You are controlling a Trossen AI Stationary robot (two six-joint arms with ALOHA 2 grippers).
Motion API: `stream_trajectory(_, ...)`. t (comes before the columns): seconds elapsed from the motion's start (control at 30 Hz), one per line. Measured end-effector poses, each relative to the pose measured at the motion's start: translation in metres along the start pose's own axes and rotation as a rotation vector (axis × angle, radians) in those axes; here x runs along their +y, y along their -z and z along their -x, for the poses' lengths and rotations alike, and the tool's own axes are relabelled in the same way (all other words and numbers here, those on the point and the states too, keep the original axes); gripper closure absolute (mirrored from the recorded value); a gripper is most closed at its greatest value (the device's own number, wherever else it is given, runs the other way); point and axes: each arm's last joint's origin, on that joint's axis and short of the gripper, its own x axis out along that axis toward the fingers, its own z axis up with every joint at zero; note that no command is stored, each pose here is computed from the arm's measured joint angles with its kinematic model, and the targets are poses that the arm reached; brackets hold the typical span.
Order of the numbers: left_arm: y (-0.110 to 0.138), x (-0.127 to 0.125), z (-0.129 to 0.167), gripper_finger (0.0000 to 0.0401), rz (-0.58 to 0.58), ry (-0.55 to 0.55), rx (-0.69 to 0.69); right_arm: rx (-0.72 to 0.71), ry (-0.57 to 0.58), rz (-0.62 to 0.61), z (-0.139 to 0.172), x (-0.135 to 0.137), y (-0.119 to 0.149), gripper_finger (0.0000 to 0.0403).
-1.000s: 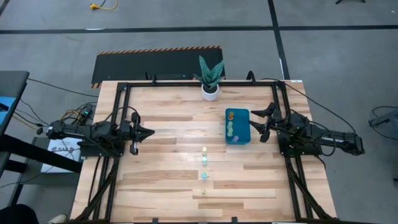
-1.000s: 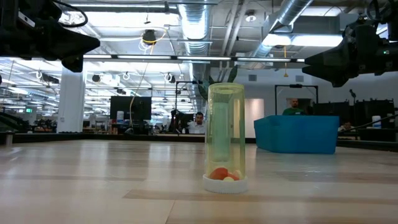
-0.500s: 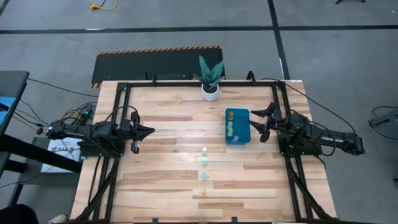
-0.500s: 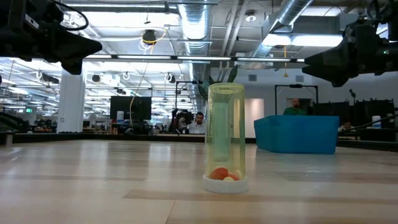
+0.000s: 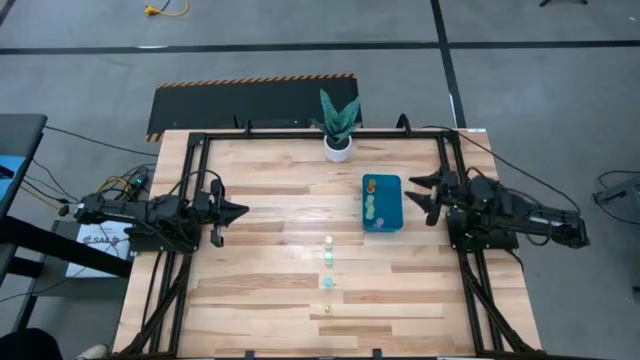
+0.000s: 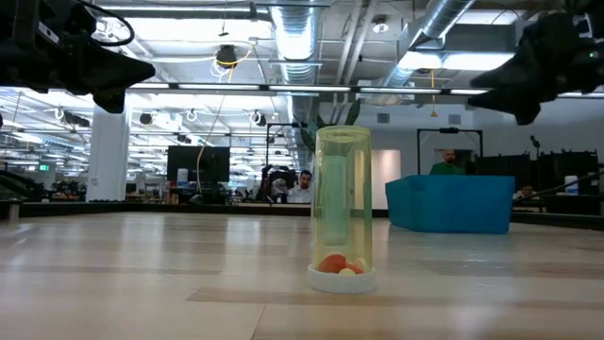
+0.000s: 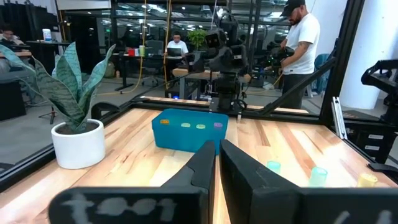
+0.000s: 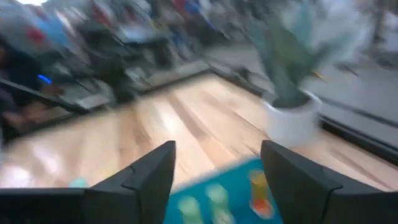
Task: Pick and place pill bottles into a basket
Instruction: Move the blue bin to the center of the table
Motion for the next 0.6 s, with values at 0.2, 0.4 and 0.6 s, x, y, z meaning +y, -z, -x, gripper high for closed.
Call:
stream_trajectory(0.2,0.000,0.000,0.000,0.0392,0.000,0.000,0.000,0.119,0.076,-0.049,-0.001,0.005,-0.026,0.0264)
stream_trajectory(0.4,0.000,0.000,0.000,0.0392,0.000,0.000,0.000,0.396,0.361,-0.227,-0.017,0.003,-0.026,0.0388)
stream_trajectory(0.6,0.000,0.000,0.000,0.0392,0.000,0.000,0.001,0.535,0.523,-0.307,-0.031,0.002,-0.018,0.0378)
